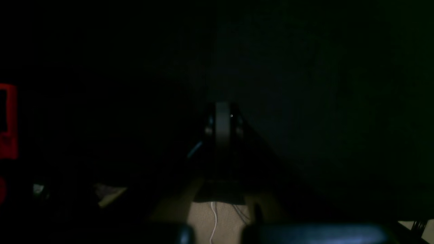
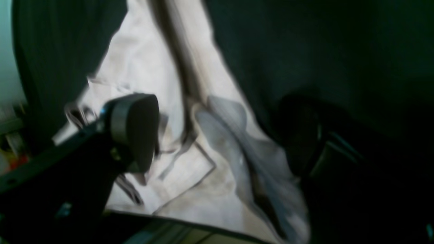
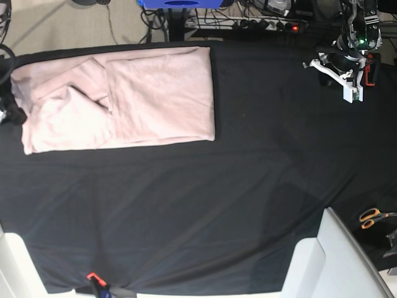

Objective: Fold the T-shirt properly
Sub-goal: 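Grasp the other end of the strip with the right gripper, then fold the held end over onto the shirt with the right gripper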

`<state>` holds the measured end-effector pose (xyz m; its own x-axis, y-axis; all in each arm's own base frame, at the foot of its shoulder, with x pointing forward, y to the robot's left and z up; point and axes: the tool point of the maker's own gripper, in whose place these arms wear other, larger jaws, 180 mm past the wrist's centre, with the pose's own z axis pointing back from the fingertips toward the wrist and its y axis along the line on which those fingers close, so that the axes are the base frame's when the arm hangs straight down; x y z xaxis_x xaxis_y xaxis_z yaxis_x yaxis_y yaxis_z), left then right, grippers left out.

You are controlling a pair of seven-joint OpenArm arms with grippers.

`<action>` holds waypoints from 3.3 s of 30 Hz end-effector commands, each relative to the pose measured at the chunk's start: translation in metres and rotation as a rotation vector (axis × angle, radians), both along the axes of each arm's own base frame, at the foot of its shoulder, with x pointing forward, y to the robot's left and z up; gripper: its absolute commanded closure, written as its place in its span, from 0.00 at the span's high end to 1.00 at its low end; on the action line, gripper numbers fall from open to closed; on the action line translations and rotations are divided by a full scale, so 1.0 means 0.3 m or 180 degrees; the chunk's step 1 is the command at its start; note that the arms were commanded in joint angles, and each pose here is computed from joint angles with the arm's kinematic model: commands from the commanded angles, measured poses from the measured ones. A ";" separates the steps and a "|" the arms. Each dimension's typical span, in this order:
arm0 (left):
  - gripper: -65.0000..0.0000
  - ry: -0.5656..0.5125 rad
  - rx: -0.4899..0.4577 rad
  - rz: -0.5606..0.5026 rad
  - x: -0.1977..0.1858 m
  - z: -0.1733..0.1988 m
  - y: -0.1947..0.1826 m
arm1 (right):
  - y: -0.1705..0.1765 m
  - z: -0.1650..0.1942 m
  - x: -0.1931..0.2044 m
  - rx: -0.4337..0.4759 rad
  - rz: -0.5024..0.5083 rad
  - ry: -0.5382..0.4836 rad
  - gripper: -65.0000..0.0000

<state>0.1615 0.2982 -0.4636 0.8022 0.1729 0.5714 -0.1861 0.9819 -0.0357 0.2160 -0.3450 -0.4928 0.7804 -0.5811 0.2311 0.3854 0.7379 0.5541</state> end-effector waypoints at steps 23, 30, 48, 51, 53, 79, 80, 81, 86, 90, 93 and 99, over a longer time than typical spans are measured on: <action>0.00 0.0006 -0.0023 0.0067 -0.011 -0.018 0.010 | 0.251 -0.144 -0.201 -0.0014 0.0951 0.0722 0.28; 0.00 -0.0016 -0.0020 0.0059 -0.005 -0.012 0.009 | 0.252 -0.138 -0.185 -0.0010 0.0944 0.0688 0.02; 0.00 -0.0025 -0.0024 0.0057 -0.003 -0.010 0.006 | 0.391 0.169 -0.055 -0.1477 0.1653 -0.0355 0.01; 0.00 -0.0025 -0.0024 0.0057 -0.003 -0.010 0.006 | 0.479 0.217 -0.021 -0.1832 0.1971 -0.0596 0.00; 0.00 -0.0025 -0.0024 0.0057 -0.003 -0.010 0.006 | 0.541 0.234 0.001 -0.1973 0.2148 -0.0728 0.00; 0.00 -0.0025 -0.0024 0.0057 -0.003 -0.010 0.006 | 1.029 0.310 0.034 -0.2375 0.2075 -0.1214 0.00; 0.00 -0.0025 -0.0024 0.0057 -0.003 -0.010 0.006 | 1.036 0.303 0.036 -0.2390 0.2045 -0.1200 0.00; 0.00 -0.0020 -0.0023 0.0057 -0.005 -0.011 0.006 | 1.052 0.291 0.028 -0.2373 0.2048 -0.1170 0.00; 0.00 -0.0015 -0.0023 0.0057 -0.008 -0.012 0.006 | 1.112 0.252 -0.008 -0.2345 0.2049 -0.1103 0.00; 0.00 -0.0010 -0.0023 0.0057 -0.010 -0.013 0.006 | 1.161 0.271 -0.005 -0.2313 0.2025 -0.1180 0.00; 0.00 -0.0010 -0.0023 0.0057 -0.010 -0.013 0.006 | 1.177 0.260 0.001 -0.2332 0.1970 -0.1153 0.00; 0.00 0.0000 -0.0023 0.0057 -0.015 -0.014 0.006 | 1.221 0.192 -0.021 -0.2357 0.2069 -0.1018 0.00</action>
